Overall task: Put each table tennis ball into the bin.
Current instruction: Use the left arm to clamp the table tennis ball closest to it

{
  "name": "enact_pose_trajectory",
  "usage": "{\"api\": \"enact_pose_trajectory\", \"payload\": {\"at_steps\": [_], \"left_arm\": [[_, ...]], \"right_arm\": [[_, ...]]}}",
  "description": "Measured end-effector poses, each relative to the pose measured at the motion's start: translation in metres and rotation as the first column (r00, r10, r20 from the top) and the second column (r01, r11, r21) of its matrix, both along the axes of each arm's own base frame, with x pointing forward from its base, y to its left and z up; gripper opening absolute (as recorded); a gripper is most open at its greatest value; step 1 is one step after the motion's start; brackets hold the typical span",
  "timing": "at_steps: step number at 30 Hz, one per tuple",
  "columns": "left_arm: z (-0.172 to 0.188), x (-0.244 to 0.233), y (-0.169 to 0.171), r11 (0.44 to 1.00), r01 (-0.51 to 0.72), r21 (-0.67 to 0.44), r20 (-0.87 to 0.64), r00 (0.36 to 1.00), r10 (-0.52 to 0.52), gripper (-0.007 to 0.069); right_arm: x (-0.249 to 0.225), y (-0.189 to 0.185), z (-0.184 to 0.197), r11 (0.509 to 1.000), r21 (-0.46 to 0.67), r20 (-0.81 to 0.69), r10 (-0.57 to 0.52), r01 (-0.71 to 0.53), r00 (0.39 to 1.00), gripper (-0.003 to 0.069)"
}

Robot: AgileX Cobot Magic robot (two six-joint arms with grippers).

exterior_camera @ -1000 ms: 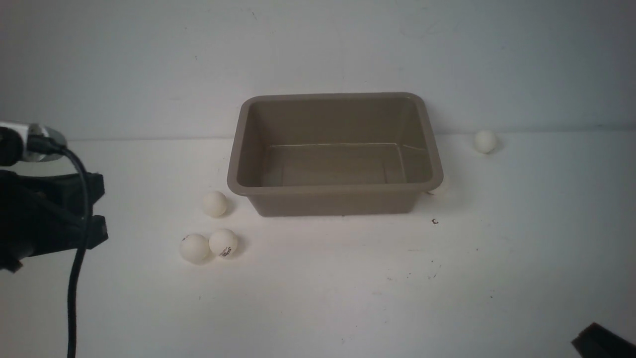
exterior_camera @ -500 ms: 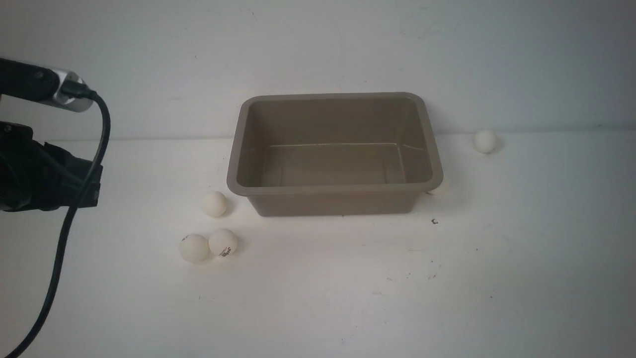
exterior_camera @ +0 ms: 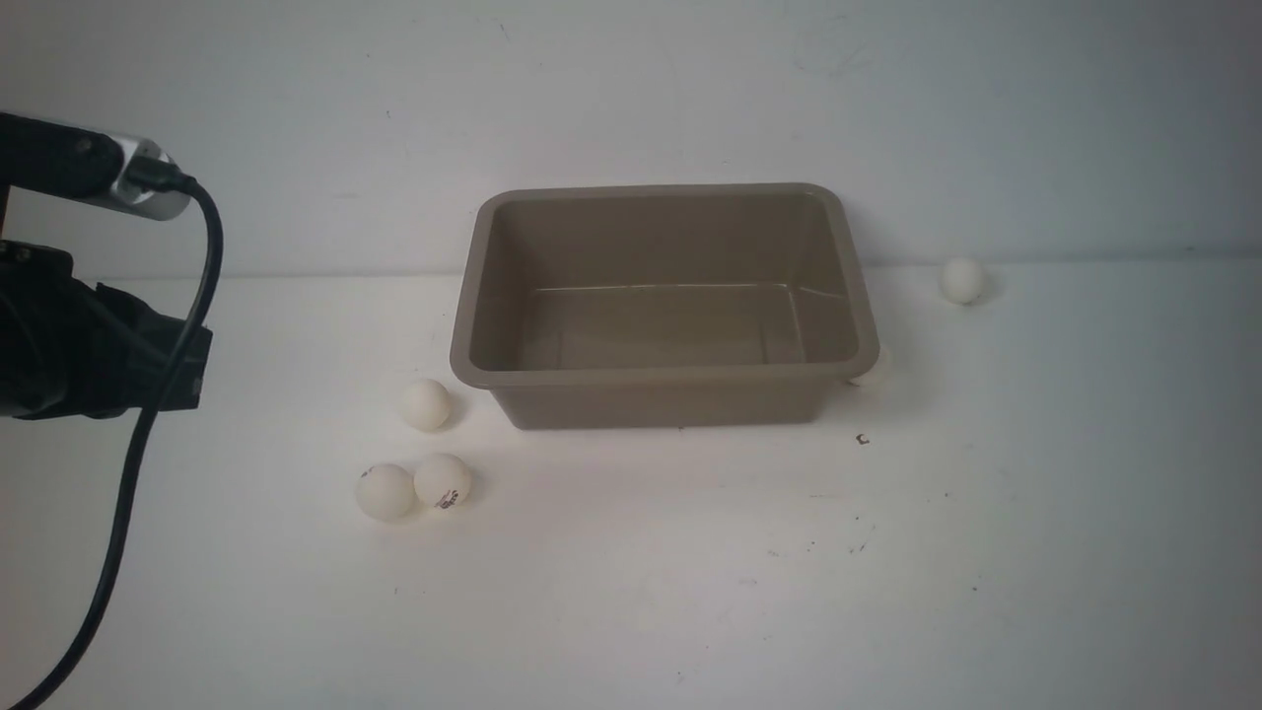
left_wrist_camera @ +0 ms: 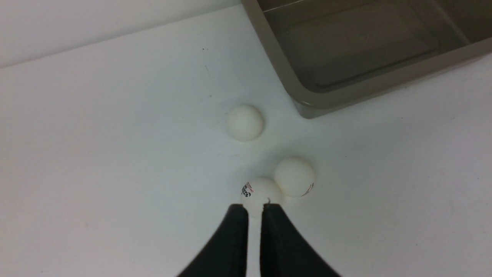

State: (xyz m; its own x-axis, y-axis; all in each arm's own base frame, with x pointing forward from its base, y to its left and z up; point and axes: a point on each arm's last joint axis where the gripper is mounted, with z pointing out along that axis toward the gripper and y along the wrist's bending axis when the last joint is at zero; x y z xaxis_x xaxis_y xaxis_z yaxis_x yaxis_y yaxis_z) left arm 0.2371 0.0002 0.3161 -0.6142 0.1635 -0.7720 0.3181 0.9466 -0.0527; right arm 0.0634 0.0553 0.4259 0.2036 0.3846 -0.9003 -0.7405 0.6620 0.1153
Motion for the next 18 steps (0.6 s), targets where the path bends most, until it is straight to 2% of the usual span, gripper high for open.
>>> {"api": "enact_pose_trajectory", "payload": {"at_steps": [1,2,3,4,5,6,9,10,11,15,18], "left_arm": [[0.0,0.0,0.0,1.0,0.001,0.0,0.0,1.0,-0.001,0.0037],[-0.001,0.001,0.0,1.0,0.004,0.002,-0.002,1.0,-0.004,0.0037],[-0.002,0.001,-0.001,1.0,0.01,0.004,-0.004,1.0,-0.01,0.0037],[-0.003,0.003,-0.003,1.0,0.019,0.006,-0.008,1.0,-0.019,0.0037],[-0.004,0.003,-0.004,1.0,0.025,0.01,-0.011,1.0,-0.025,0.0037],[-0.005,0.005,-0.007,0.999,0.047,0.013,-0.016,0.999,-0.047,0.0037],[-0.016,0.013,-0.021,0.991,0.128,0.032,-0.05,0.991,-0.126,0.0041],[-0.019,0.014,-0.022,0.99,0.135,0.035,-0.057,0.989,-0.133,0.0042],[-0.028,0.02,-0.031,0.982,0.182,0.046,-0.088,0.98,-0.177,0.0057],[-0.045,0.033,-0.042,0.968,0.238,0.085,-0.138,0.965,-0.225,0.0106],[-0.058,0.052,-0.048,0.947,0.293,0.131,-0.191,0.945,-0.266,0.0197]], "right_arm": [[0.002,0.001,0.004,0.995,-0.07,0.019,-0.066,0.067,0.998,-0.0018],[0.009,0.004,0.012,0.964,-0.242,0.084,-0.093,0.111,0.992,-0.0018],[0.015,0.004,0.018,0.944,-0.307,0.104,-0.095,0.123,0.99,-0.0018],[0.023,0.003,0.02,0.9,-0.412,0.107,-0.11,0.144,0.988,-0.0018],[0.025,0.003,0.02,0.892,-0.428,0.105,-0.111,0.145,0.988,-0.0018],[0.037,0.001,0.018,0.863,-0.485,0.067,-0.125,0.141,0.99,-0.0018],[0.073,-0.007,0.003,0.879,-0.471,-0.136,-0.151,0.07,0.979,-0.0018],[0.073,-0.007,0.003,0.881,-0.468,-0.144,-0.151,0.068,0.978,-0.0018],[0.095,-0.011,-0.007,0.915,-0.404,-0.281,-0.138,0.013,0.95,-0.0018],[0.121,-0.013,-0.026,0.938,-0.332,-0.448,-0.066,-0.097,0.892,-0.0018],[0.13,-0.01,-0.037,0.922,-0.332,-0.495,0.012,-0.202,0.869,-0.0018]]}}
